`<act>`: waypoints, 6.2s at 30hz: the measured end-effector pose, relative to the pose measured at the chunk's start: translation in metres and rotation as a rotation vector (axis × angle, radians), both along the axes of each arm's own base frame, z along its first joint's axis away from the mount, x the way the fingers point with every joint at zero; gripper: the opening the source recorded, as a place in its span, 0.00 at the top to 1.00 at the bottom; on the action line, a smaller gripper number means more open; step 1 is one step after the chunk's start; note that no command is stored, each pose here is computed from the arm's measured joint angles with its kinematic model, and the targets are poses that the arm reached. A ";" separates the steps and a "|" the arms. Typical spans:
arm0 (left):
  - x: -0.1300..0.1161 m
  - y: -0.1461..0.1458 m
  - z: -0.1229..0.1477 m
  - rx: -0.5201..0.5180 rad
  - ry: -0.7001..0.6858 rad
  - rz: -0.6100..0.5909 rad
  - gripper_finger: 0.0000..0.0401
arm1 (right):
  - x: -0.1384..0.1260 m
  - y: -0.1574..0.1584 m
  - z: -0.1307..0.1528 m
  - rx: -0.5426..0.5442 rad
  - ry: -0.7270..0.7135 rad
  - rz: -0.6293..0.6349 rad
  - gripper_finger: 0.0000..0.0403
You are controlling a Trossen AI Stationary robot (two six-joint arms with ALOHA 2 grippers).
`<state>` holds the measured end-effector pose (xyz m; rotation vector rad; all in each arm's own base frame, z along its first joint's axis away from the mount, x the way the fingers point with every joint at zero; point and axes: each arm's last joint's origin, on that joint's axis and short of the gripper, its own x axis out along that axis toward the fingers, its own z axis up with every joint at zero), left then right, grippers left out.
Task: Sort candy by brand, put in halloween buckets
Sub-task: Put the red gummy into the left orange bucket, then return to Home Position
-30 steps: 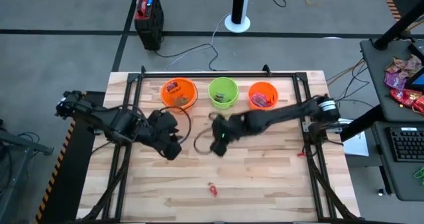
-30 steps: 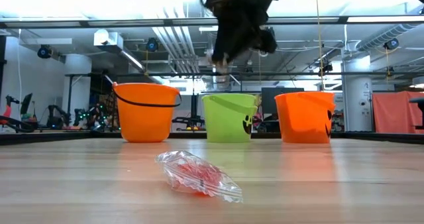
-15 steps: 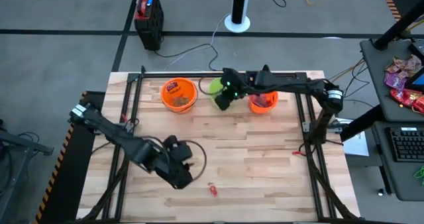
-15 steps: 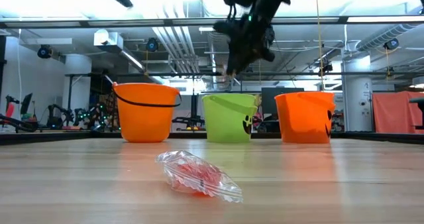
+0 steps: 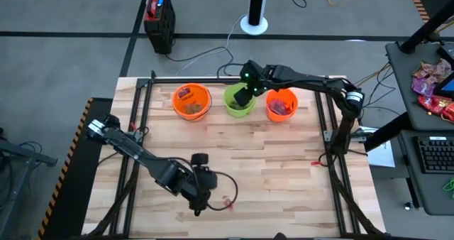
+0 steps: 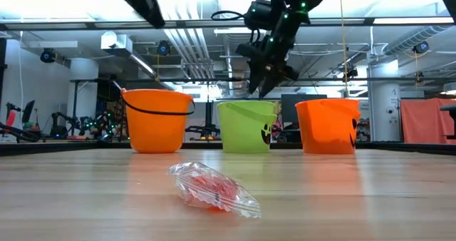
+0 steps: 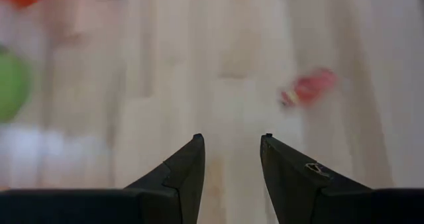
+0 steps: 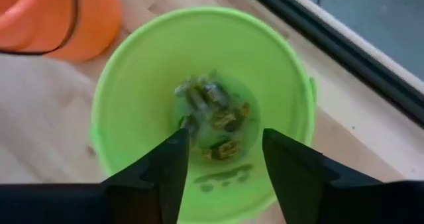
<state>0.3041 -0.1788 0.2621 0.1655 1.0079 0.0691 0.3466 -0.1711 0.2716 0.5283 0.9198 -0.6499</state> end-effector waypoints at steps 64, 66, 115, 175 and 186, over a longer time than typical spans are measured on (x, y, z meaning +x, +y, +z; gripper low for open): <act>-0.064 0.293 0.043 -0.240 -0.016 0.969 1.00 | -0.059 0.125 0.075 -0.084 0.083 0.240 0.50; -0.073 0.310 0.026 -0.304 0.043 1.008 1.00 | -0.059 0.125 0.075 -0.087 0.086 0.250 0.50; -0.159 0.117 0.088 -0.017 -0.997 0.487 0.65 | -0.167 0.160 0.004 -0.240 -0.710 0.565 0.50; -0.202 0.183 -0.097 -0.073 -1.010 0.268 0.65 | -0.247 0.169 -0.089 -0.394 -1.138 0.758 0.50; -0.202 0.183 -0.097 -0.073 -1.009 0.268 0.65 | -0.247 0.169 -0.089 -0.395 -1.137 0.758 0.50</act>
